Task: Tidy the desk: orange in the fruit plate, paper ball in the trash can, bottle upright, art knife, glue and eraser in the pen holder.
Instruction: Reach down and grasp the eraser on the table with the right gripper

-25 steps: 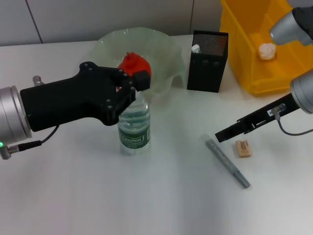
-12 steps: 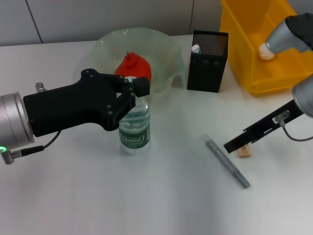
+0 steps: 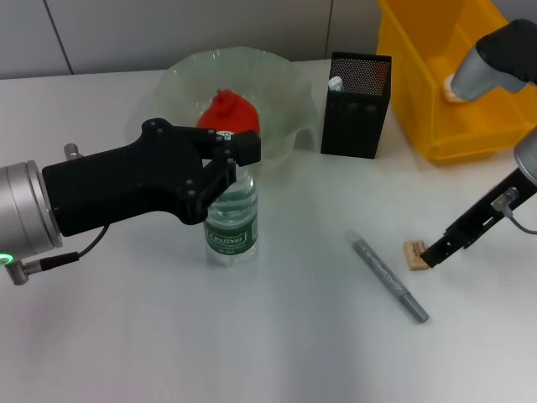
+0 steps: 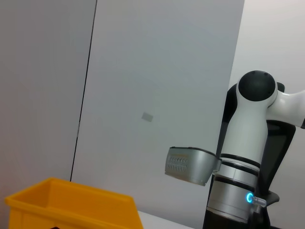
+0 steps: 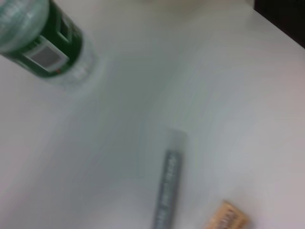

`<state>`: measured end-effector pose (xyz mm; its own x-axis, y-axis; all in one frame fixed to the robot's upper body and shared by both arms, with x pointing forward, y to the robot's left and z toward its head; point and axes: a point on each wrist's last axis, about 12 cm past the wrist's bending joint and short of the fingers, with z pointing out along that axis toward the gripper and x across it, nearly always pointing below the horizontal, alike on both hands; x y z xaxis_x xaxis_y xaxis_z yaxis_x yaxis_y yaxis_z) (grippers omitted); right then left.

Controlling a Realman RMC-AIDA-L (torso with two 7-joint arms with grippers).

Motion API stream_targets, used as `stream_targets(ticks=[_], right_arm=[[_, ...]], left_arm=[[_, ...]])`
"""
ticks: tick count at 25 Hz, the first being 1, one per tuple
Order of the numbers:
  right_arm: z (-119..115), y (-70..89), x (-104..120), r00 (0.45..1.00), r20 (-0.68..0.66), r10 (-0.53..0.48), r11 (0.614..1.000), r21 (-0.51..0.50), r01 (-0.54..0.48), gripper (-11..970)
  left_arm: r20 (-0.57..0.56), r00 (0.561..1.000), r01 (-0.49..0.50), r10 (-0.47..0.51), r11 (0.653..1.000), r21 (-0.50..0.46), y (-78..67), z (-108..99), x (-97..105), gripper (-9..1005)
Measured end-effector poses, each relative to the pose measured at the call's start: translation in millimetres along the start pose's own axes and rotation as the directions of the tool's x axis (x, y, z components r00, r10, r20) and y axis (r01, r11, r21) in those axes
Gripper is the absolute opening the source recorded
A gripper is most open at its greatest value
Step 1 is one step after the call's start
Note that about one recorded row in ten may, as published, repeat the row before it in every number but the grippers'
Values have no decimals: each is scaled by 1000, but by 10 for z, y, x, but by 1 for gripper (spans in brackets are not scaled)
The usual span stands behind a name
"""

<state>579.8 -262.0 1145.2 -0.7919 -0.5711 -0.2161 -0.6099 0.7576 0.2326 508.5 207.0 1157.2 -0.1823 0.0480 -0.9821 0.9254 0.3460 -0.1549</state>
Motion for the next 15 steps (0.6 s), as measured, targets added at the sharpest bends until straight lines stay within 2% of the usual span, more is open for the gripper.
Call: stream_targets(ticks=[5,15], right_arm=[[26,-52,-45,998,-31,-53,997,58,55,604],[52,-46,-168,982,-21,-188,978,88,189,602]], left_arm=[[0,1000,1,-1,1000,-1,-2,-5,4,-2],[0,1000,2,-2,1000,-7,4,-23,8,-2]])
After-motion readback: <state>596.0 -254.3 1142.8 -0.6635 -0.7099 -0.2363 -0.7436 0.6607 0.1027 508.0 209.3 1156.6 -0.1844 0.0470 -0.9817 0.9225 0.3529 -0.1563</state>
